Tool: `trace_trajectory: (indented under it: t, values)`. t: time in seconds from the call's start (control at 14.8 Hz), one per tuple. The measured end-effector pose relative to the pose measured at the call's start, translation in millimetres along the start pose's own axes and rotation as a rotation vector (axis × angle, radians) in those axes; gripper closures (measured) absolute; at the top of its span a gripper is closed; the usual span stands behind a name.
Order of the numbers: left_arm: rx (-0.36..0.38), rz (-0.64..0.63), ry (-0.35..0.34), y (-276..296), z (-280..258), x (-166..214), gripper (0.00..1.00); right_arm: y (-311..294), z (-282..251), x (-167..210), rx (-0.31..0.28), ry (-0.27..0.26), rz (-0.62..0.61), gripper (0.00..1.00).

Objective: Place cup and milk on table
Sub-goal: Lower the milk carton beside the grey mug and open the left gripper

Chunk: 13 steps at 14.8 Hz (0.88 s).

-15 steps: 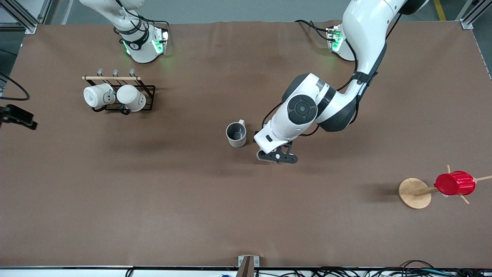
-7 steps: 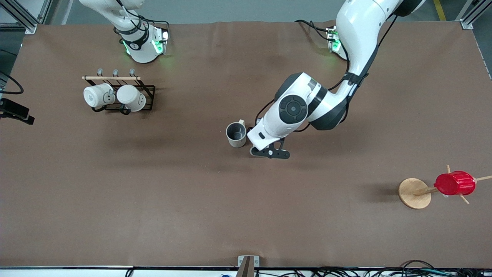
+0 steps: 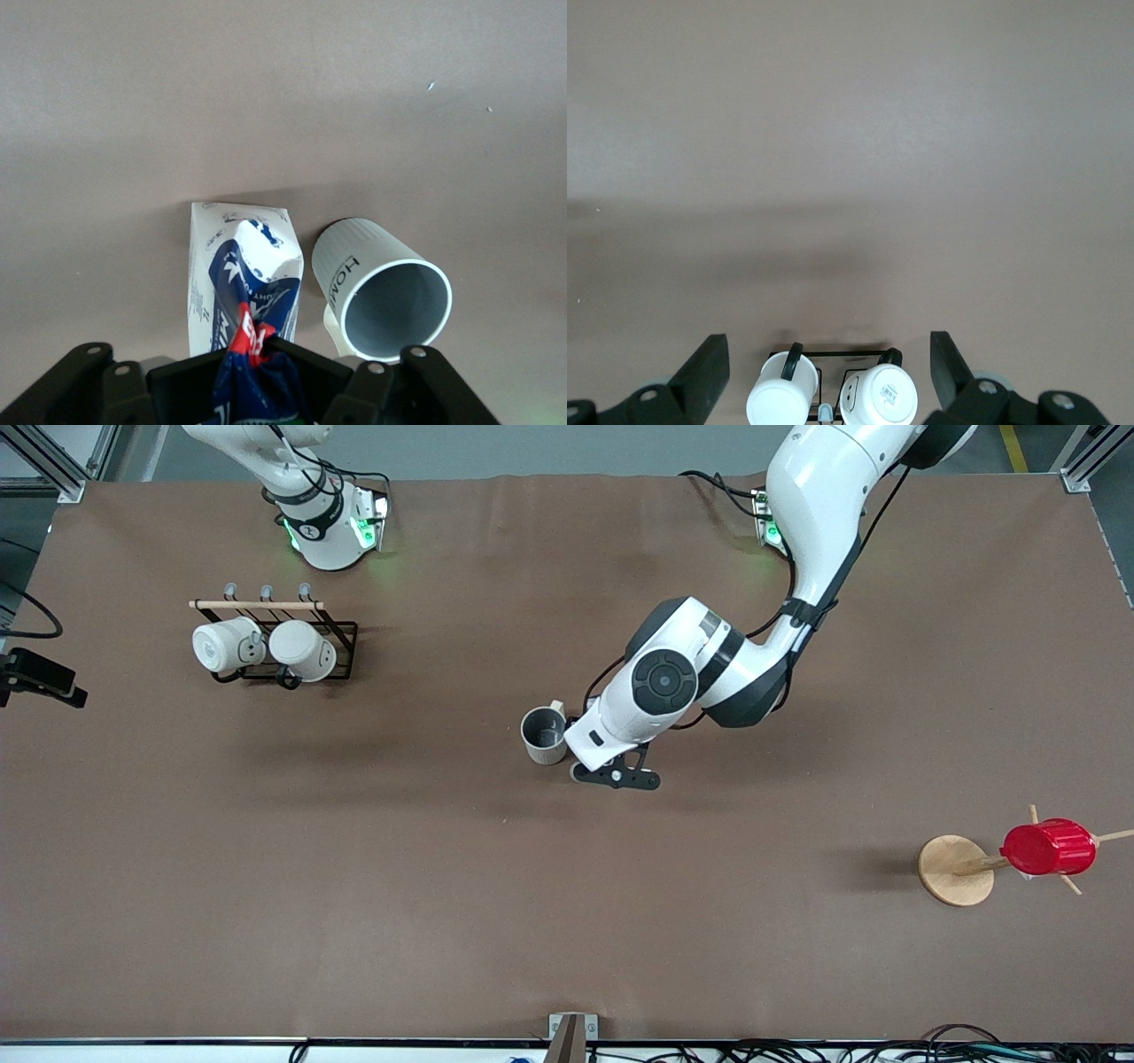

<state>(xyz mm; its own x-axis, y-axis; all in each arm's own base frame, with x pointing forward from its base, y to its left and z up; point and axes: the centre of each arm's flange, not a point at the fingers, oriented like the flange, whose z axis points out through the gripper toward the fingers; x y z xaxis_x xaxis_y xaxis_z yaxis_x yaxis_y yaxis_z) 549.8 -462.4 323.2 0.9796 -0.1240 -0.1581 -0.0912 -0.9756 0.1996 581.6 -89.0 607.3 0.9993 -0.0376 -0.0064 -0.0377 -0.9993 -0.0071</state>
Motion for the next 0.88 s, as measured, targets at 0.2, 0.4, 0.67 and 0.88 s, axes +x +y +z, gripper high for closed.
trace_trajectory:
  t: [0.2,0.4,0.67,0.88]
  values:
    - [-0.015,-0.009,-0.017,2,5,-1,0.96,0,1,0,0.0,-0.001,0.001,0.0]
    - [-0.011,-0.006,-0.029,4,14,-3,0.95,0,2,0,0.0,-0.003,0.002,0.0]
    - [-0.014,-0.008,-0.038,5,19,-3,0.88,0,3,0,0.001,-0.005,0.003,0.0]
    - [-0.018,-0.002,-0.029,8,14,-2,0.62,0,3,0,0.001,-0.006,0.004,0.0]
